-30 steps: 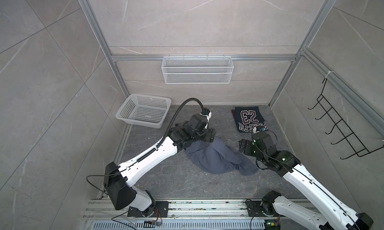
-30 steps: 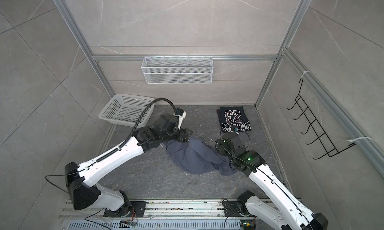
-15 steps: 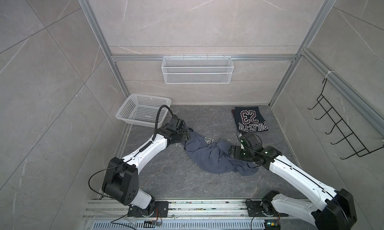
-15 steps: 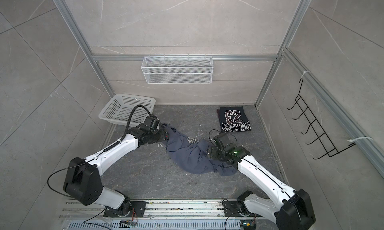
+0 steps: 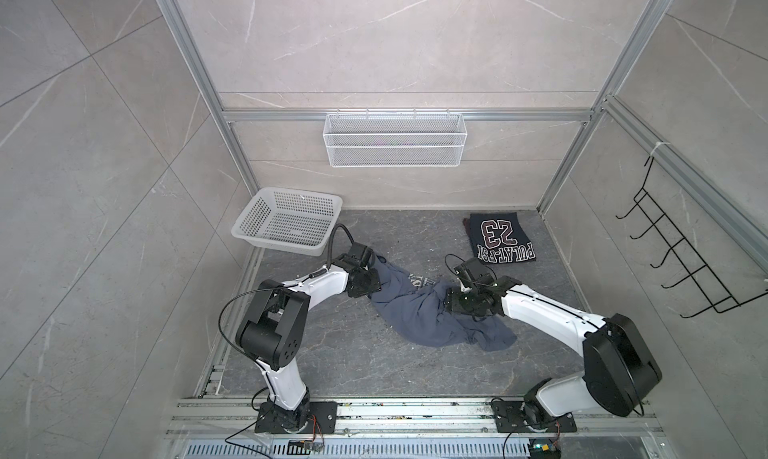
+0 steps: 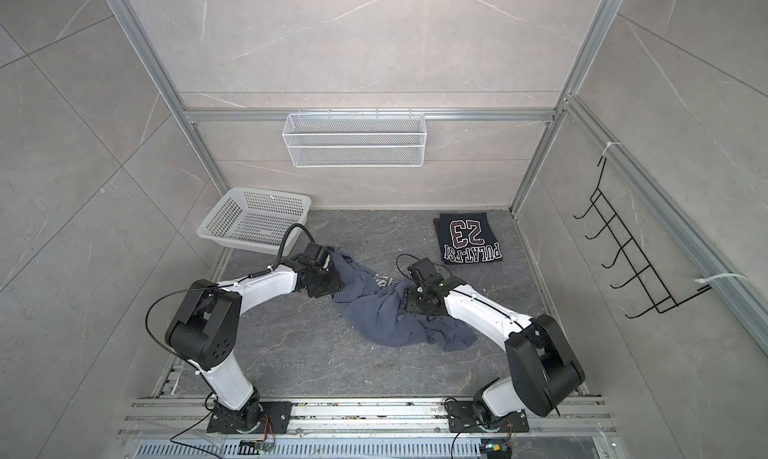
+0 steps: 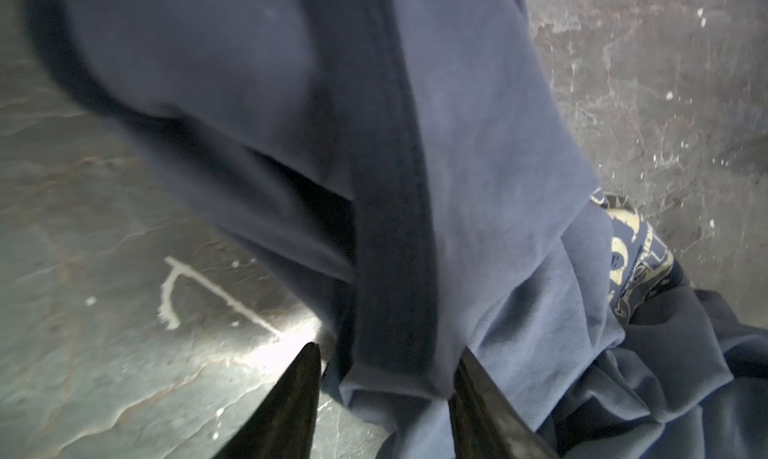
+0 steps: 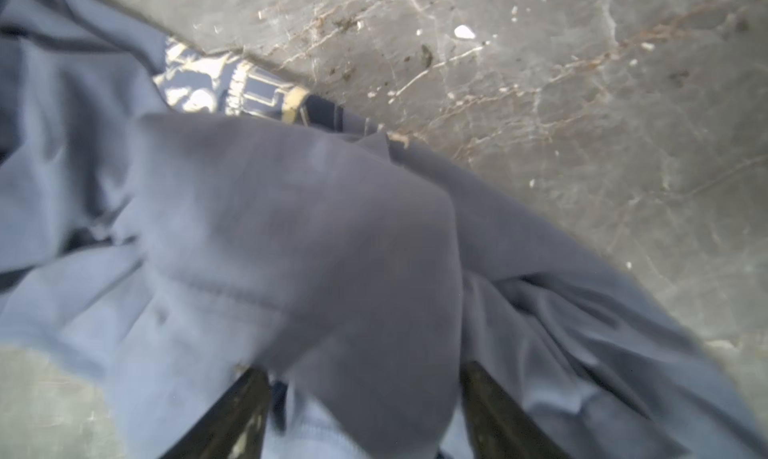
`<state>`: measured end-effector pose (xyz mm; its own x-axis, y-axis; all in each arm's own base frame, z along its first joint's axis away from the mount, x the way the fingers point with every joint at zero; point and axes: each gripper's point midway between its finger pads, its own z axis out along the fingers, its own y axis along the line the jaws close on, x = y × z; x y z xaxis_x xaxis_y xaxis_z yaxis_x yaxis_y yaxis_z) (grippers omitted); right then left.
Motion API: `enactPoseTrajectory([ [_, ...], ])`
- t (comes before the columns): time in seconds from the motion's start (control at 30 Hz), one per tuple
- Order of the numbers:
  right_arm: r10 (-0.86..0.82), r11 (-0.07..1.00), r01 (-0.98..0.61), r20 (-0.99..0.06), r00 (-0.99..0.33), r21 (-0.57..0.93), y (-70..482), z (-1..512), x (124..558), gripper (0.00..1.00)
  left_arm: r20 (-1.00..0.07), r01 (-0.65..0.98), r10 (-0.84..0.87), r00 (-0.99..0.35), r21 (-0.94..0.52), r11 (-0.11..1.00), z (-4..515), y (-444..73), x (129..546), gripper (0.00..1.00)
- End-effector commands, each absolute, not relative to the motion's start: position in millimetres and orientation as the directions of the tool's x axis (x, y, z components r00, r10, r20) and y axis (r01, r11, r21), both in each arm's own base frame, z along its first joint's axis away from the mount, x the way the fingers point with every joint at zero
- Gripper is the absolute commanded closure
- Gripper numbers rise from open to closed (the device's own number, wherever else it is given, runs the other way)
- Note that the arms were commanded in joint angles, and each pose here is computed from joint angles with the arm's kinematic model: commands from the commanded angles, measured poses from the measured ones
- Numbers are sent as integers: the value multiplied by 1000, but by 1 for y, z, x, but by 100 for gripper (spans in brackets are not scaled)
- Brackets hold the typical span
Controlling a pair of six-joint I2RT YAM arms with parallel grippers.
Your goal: Fold and stack the tank tops
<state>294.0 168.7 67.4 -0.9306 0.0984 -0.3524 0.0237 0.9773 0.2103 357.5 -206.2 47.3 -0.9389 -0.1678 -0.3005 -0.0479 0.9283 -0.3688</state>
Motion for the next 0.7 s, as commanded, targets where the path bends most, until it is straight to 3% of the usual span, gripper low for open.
enactPoseTrajectory([
  [0.0,84,988,24,-399,-913,153,163,74,304,44,-331,-12,-168,-929,-425,905,64,-220,373,63],
  [0.1,77,991,23,-421,-904,131,156,82,303,68,-338,-5,-169,-926,-435,900,69,-222,374,80],
  [0.23,69,996,32,-478,-876,84,141,107,301,85,-369,14,-171,-913,-451,893,86,-223,376,100],
  [0.43,57,997,72,-629,-775,1,106,192,298,95,-521,46,-182,-834,-395,917,167,-198,376,100],
  [0.67,93,990,140,-828,-552,18,57,323,271,98,-817,29,-301,-492,-360,932,329,-116,328,100],
])
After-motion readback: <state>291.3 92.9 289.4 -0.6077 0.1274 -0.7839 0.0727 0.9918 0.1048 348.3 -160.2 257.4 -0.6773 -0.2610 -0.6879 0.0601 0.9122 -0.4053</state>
